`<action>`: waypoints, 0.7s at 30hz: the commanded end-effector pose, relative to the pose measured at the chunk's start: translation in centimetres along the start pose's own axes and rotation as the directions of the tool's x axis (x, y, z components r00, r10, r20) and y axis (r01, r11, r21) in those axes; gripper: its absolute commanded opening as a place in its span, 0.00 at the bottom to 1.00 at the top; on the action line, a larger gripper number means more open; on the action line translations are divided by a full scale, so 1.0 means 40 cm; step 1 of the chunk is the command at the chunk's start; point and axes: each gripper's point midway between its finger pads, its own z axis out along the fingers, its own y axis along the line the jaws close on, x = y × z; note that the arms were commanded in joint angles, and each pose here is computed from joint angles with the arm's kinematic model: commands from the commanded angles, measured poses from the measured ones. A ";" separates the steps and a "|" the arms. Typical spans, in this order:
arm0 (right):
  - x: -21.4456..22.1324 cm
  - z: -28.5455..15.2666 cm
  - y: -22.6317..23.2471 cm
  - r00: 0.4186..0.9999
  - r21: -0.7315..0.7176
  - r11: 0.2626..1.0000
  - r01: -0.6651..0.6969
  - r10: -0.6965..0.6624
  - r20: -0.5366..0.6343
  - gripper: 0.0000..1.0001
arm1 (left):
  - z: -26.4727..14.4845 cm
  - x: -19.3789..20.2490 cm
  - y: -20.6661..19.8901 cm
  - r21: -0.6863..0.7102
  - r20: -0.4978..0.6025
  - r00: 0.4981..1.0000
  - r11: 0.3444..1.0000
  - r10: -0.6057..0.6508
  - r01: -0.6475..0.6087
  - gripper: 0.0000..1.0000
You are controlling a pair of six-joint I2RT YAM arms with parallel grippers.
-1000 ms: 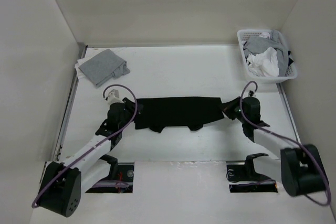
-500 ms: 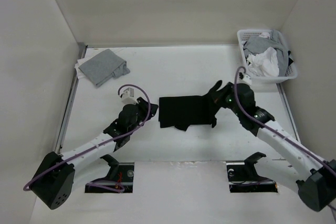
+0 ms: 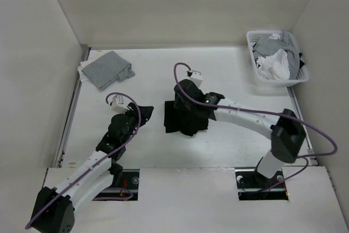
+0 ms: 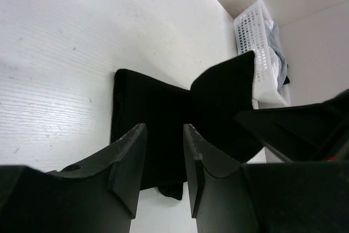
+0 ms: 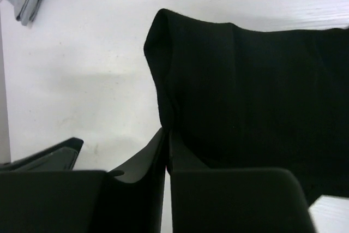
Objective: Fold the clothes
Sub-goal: Fold the tank top
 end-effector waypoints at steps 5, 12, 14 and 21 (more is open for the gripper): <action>0.067 0.051 0.109 0.999 -0.020 1.000 0.004 -0.005 -0.038 0.33 | -0.009 -0.012 0.030 0.018 -0.024 0.998 0.999 -0.050 0.050 0.32; 0.025 -0.077 0.080 0.999 -0.130 0.992 -0.002 0.007 0.035 0.30 | -0.001 -0.014 0.045 -0.005 -0.031 0.998 0.999 -0.052 0.052 0.33; 0.015 -0.121 0.042 0.998 -0.164 0.986 -0.007 0.018 0.063 0.19 | 0.003 -0.009 0.041 -0.007 -0.041 0.998 0.999 -0.042 0.042 0.33; -0.094 -0.224 -0.223 0.950 -0.196 0.976 -0.093 0.146 0.276 0.01 | 0.003 -0.004 0.126 -0.127 -0.035 0.999 0.991 0.038 -0.042 0.36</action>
